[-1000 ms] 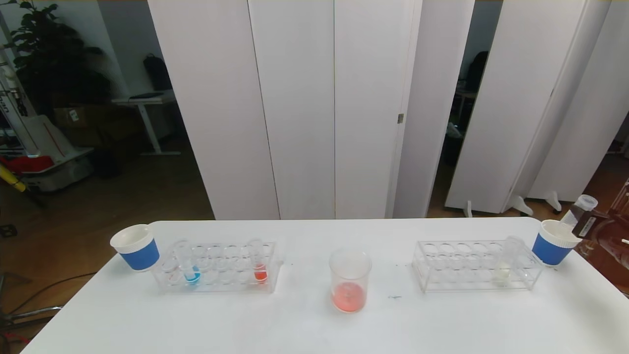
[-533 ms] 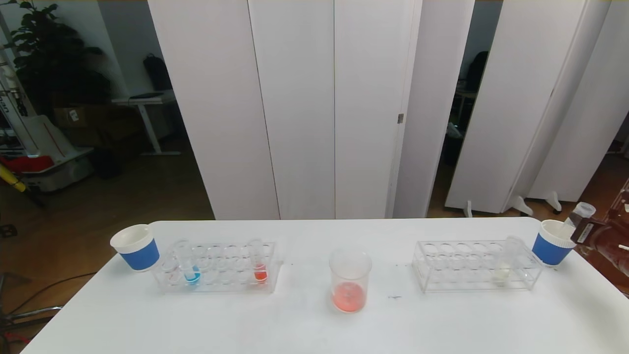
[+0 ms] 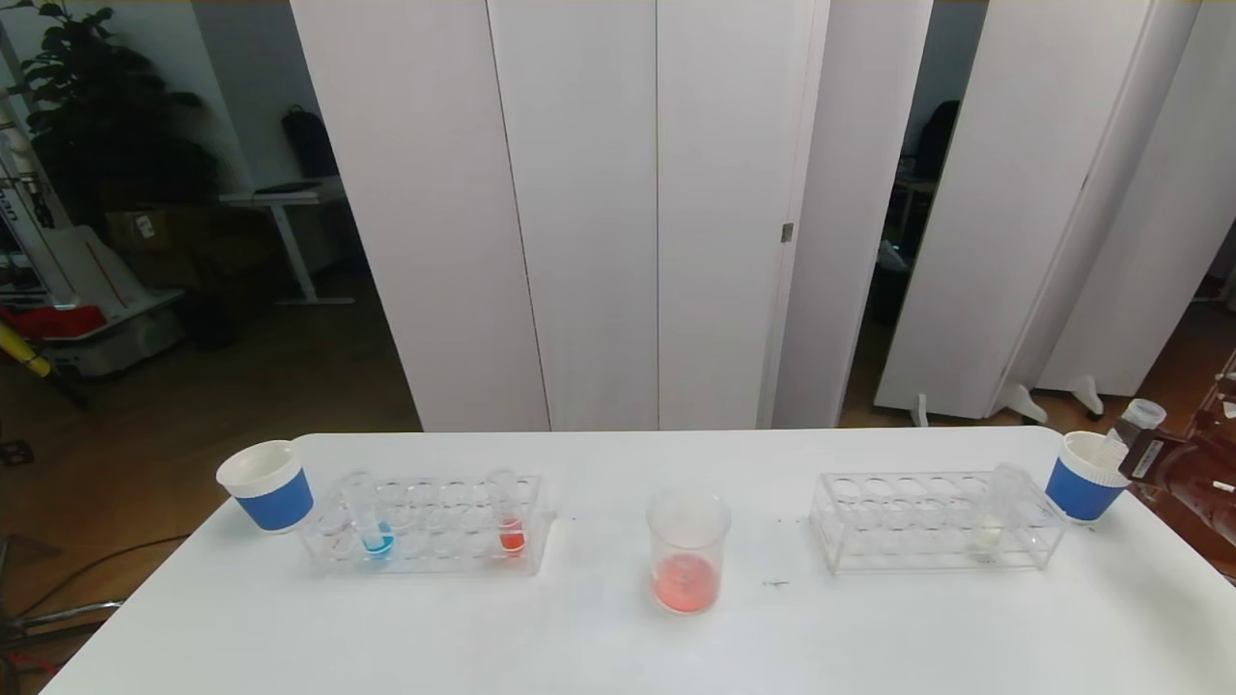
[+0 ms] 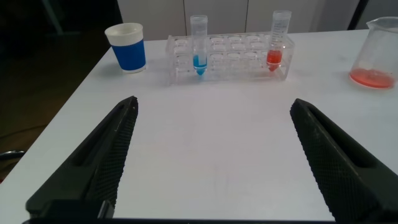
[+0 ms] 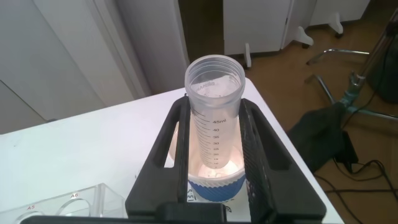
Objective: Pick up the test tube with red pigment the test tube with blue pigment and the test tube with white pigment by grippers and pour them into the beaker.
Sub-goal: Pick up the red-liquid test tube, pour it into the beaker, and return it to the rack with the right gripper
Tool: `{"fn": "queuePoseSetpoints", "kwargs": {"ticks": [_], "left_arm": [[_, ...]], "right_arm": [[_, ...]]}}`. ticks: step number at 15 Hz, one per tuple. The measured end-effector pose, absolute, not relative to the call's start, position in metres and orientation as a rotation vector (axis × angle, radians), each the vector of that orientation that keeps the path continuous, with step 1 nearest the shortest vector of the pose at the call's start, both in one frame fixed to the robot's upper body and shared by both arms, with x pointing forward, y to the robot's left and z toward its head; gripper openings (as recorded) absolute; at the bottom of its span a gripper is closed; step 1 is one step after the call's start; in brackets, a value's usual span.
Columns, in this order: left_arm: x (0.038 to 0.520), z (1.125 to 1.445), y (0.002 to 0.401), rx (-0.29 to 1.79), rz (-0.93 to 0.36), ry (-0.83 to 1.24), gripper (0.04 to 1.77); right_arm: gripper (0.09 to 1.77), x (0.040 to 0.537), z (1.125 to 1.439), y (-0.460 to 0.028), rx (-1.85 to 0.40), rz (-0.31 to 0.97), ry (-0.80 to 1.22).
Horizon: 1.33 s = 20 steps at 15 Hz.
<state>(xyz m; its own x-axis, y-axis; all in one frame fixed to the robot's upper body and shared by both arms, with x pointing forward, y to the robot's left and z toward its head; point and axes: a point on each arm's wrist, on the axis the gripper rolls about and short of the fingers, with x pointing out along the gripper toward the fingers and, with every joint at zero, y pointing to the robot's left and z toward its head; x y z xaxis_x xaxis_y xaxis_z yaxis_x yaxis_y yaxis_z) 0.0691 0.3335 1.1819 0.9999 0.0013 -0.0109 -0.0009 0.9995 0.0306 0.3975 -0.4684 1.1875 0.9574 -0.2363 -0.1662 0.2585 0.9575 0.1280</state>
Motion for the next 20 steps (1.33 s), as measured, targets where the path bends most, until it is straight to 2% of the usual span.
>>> {"fn": "queuePoseSetpoints", "kwargs": {"ticks": [1, 2, 3, 4, 5, 13, 20], "left_arm": [[0.069, 1.182, 0.333, 0.03, 0.001, 0.01, 1.75], [0.069, 1.182, 0.333, 0.031, 0.001, 0.01, 1.75], [0.069, 1.182, 0.333, 0.031, 0.001, 0.01, 1.75], [0.069, 1.182, 0.333, 0.031, 0.001, 0.01, 1.75], [0.069, 1.182, 0.333, 0.031, 0.001, 0.011, 1.75], [0.069, 1.182, 0.333, 0.031, 0.001, 0.01, 1.75], [0.069, 1.182, 0.333, 0.031, 0.001, 0.011, 1.75]], "right_arm": [[0.73, 0.398, 1.188, -0.469, 0.149, -0.253, 0.149], [1.02, 0.398, 1.188, -0.469, 0.149, -0.253, 0.149], [1.4, 0.398, 1.188, -0.469, 0.15, -0.254, 0.149], [1.64, 0.398, 1.188, -0.469, 0.149, -0.255, 0.15], [1.75, 0.398, 1.188, -0.469, 0.149, -0.255, 0.148], [1.75, 0.396, 1.196, -0.472, 0.107, -0.259, 0.129], [1.75, 0.386, 1.235, -0.47, 0.092, -0.24, 0.103]]}}
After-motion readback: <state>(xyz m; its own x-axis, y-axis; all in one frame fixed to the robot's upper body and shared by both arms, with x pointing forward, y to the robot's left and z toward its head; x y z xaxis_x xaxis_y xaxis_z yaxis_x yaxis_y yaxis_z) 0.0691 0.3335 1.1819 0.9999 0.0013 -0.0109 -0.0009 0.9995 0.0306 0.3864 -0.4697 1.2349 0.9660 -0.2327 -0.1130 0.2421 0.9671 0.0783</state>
